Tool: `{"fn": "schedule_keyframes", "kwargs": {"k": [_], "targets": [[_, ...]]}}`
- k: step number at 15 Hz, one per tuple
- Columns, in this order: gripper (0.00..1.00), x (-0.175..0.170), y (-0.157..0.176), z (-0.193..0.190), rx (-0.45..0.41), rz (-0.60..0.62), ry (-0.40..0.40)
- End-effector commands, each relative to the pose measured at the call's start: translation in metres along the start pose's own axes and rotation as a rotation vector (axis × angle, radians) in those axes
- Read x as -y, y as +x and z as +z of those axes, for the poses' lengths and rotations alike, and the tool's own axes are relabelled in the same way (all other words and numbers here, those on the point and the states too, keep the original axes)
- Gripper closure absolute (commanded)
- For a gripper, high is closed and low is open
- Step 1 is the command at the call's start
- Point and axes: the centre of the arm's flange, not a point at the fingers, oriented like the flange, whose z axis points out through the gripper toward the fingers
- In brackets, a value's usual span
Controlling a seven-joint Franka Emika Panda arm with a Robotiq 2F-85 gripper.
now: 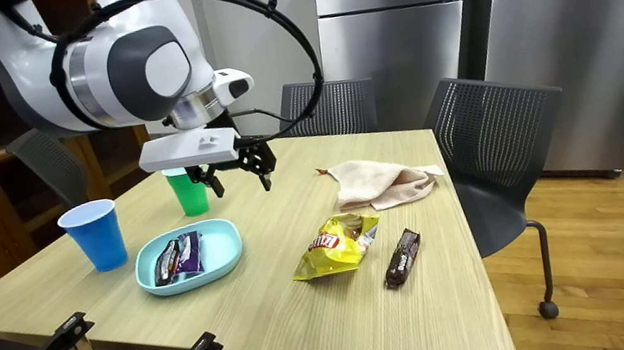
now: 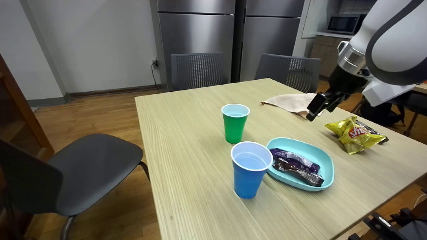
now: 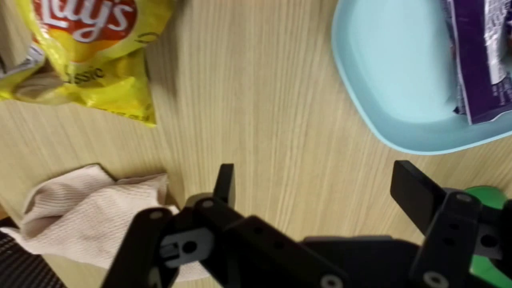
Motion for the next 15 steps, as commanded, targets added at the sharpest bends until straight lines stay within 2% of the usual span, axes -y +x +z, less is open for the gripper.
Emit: {"fn": "schedule_keyframes", "kwargs": {"k": [1,4,5,15], "targets": [[0.0,-0.034,-0.005,-0.015,-0.03,0.152,-0.044],[0.0,-0.059,-0.009,-0.013,-0.028,0.251,-0.065],[0.0,-0.051,-0.011,-0.006,-0.01,0.188,-0.055],[0.0,-0.059,-0.013,-0.007,-0.012,0.229,-0.064]]}}
